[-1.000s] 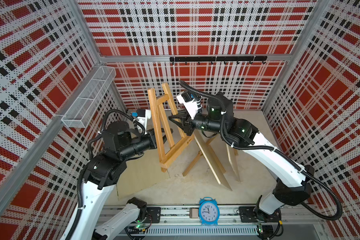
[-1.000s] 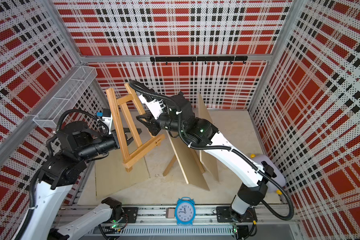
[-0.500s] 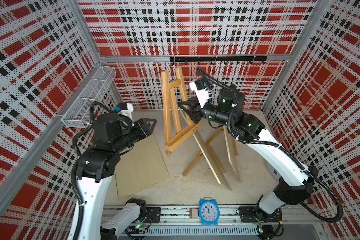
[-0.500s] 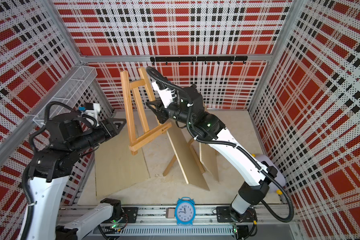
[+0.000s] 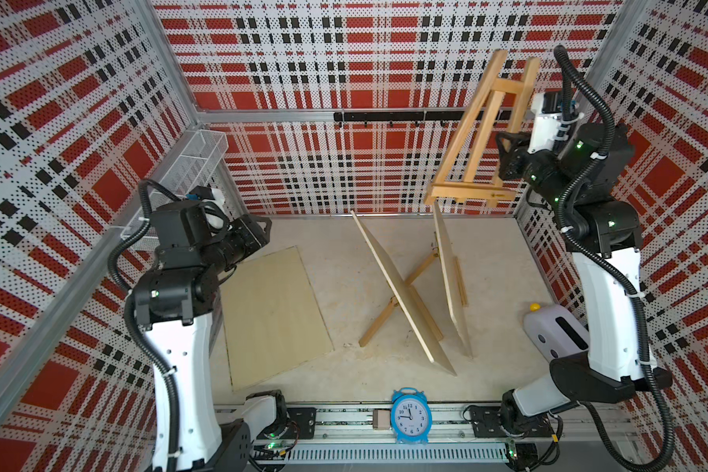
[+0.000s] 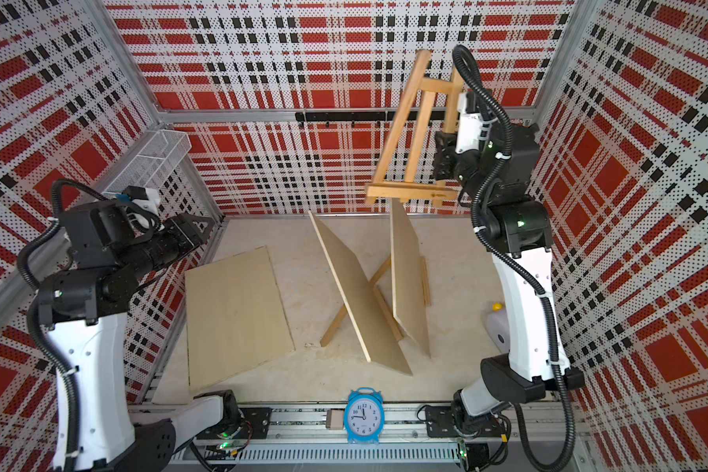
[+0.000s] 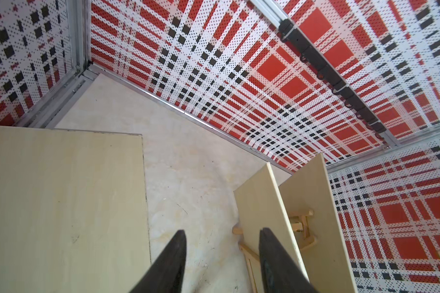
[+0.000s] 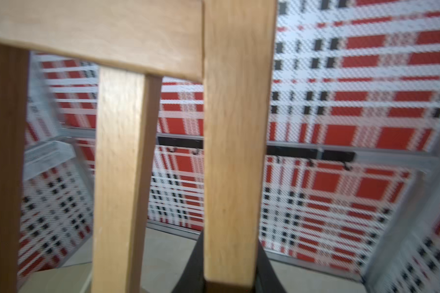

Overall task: Disassemble the easel
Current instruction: Place the easel at the corner of the board.

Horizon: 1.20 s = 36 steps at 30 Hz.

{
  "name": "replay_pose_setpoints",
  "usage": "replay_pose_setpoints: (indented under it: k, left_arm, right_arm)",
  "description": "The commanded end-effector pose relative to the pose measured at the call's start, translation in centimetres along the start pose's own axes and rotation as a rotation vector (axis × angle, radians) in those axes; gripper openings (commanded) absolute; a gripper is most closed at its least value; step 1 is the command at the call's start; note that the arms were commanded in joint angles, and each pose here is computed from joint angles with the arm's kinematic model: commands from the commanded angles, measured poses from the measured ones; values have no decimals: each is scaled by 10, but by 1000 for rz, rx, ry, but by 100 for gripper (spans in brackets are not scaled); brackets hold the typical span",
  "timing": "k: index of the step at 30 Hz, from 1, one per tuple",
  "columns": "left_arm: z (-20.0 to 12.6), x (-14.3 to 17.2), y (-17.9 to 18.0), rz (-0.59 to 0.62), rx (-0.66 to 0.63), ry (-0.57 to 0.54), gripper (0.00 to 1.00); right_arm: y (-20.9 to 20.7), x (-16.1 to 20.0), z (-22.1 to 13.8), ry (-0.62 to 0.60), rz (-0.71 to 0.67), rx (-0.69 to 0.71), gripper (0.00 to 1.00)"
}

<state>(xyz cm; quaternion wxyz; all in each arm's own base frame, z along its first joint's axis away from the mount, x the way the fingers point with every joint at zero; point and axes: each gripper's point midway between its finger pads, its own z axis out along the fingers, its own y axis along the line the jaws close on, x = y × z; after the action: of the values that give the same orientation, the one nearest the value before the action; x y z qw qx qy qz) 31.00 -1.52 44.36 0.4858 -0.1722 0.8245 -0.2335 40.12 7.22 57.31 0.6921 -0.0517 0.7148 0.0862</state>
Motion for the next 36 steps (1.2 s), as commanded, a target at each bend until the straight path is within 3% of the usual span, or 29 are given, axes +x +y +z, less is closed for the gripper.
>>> replay_pose_setpoints:
  k: [1, 5, 9, 16, 21, 29, 36]
  left_arm:
    - [11, -25, -10, 39, 44, -40, 50]
    - [39, -41, -11, 51, 64, -23, 50]
    - [66, -49, -9, 64, 91, 14, 49]
    - [98, -58, 4, 42, 81, 37, 48]
    - [110, -64, 7, 9, 60, 19, 48]
    - [128, -55, 6, 22, 54, 53, 48]
    - [142, -46, 5, 21, 55, 79, 48]
  right_arm:
    - [-46, 30, 6, 75, 49, 124, 7]
    - [-98, 74, 17, 197, 27, 274, 7]
    - [-122, 127, 36, 363, -56, 351, 7]
    - [-143, 157, 22, 474, -99, 489, 6]
    - [-149, 182, -6, 523, -202, 635, 6]
    - [-156, 175, -33, 540, -554, 931, 6]
    - [-155, 207, -20, 536, -748, 956, 6]
